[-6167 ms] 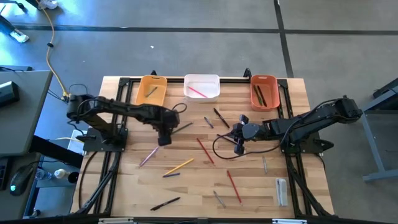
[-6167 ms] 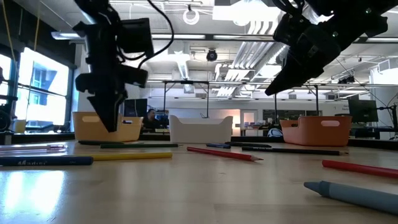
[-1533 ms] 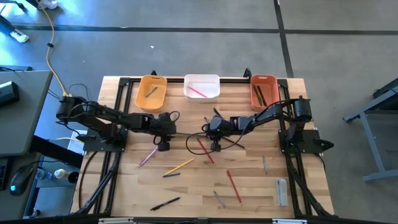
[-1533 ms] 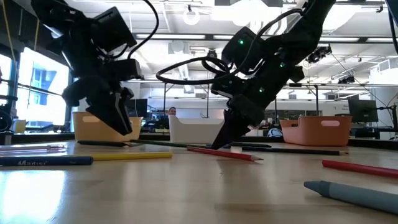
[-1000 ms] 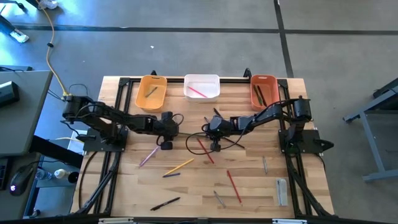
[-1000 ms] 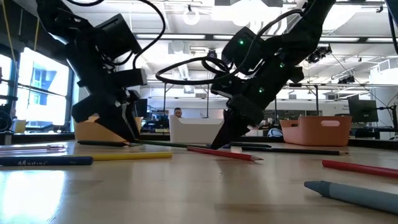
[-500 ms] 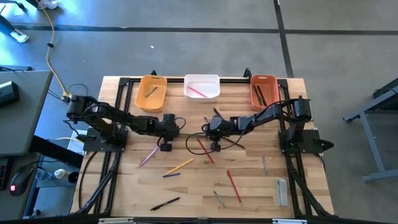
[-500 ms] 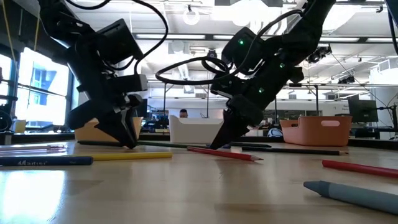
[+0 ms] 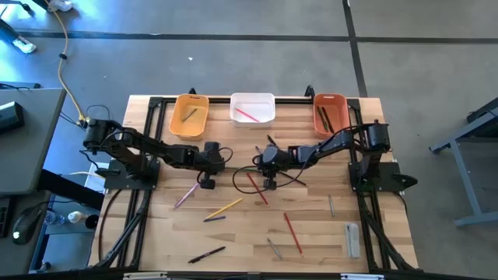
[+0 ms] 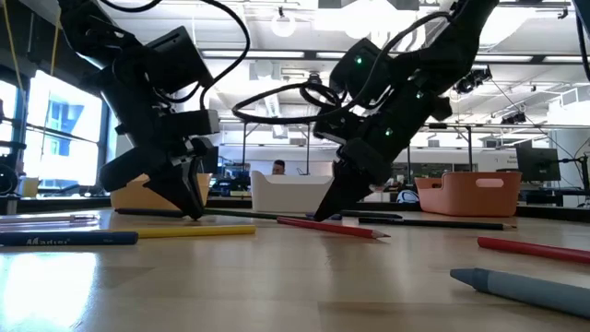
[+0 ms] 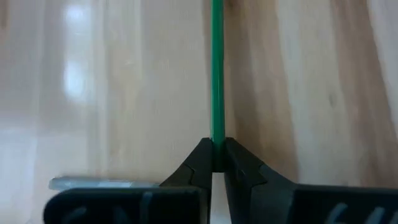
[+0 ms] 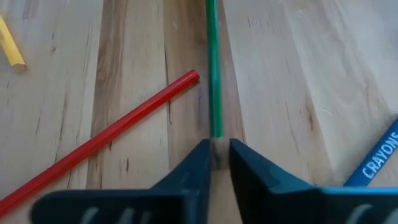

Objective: Sort crayons/erasers/pens/pencils in bins
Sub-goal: Put the green color pencil into the orange bin

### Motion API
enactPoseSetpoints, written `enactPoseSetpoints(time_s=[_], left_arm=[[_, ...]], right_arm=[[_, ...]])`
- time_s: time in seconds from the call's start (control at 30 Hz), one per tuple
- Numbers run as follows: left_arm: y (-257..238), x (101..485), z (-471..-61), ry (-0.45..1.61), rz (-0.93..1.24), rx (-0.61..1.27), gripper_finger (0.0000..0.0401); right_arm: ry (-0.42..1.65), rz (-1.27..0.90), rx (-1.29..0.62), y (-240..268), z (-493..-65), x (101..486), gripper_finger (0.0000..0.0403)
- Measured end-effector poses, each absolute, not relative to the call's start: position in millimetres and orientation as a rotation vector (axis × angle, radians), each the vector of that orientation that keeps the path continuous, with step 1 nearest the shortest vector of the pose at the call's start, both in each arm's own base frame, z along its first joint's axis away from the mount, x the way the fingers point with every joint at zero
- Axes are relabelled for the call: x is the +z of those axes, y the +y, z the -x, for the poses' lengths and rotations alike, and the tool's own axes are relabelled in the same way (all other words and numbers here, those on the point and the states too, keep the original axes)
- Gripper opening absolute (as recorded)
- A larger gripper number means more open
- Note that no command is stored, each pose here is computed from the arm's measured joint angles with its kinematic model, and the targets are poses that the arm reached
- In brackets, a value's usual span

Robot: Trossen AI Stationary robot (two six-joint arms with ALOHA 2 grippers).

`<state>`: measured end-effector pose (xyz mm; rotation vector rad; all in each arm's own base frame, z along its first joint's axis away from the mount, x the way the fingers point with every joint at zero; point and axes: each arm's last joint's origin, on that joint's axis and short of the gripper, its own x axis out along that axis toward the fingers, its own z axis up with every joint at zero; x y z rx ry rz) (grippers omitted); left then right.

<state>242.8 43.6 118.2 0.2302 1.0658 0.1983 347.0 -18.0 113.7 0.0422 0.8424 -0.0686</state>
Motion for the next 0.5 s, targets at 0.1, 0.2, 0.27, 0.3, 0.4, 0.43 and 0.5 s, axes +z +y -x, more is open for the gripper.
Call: enactPoseSetpoints(time_s=[0.1,0.2,0.27,0.3,0.4,0.43,0.5], left_arm=[[46,125,-247,1.046,-0.229,0.229,0.0005],[50,134,-251,1.032,-0.214,0.262,0.0004],[54,137,-253,1.033,-0.197,0.288,0.0004],[56,140,-254,1.024,-0.191,0.309,0.0004],[66,152,-261,0.969,-0.136,0.401,0.0004],[70,156,-263,0.952,-0.106,0.428,0.0004],[78,166,-268,0.909,-0.066,0.475,0.0004]], right_arm=[[0.813,-0.014,-0.102,-14,-345,128,0.0102],[0.809,0.025,-0.14,-9,-339,145,0.013],[0.796,0.041,-0.148,-5,-334,158,0.0139],[0.795,0.048,-0.15,-3,-331,165,0.014],[0.796,0.066,-0.142,5,-320,182,0.0132],[0.807,0.08,-0.151,8,-316,186,0.0125],[0.811,0.112,-0.176,14,-309,194,0.0105]])
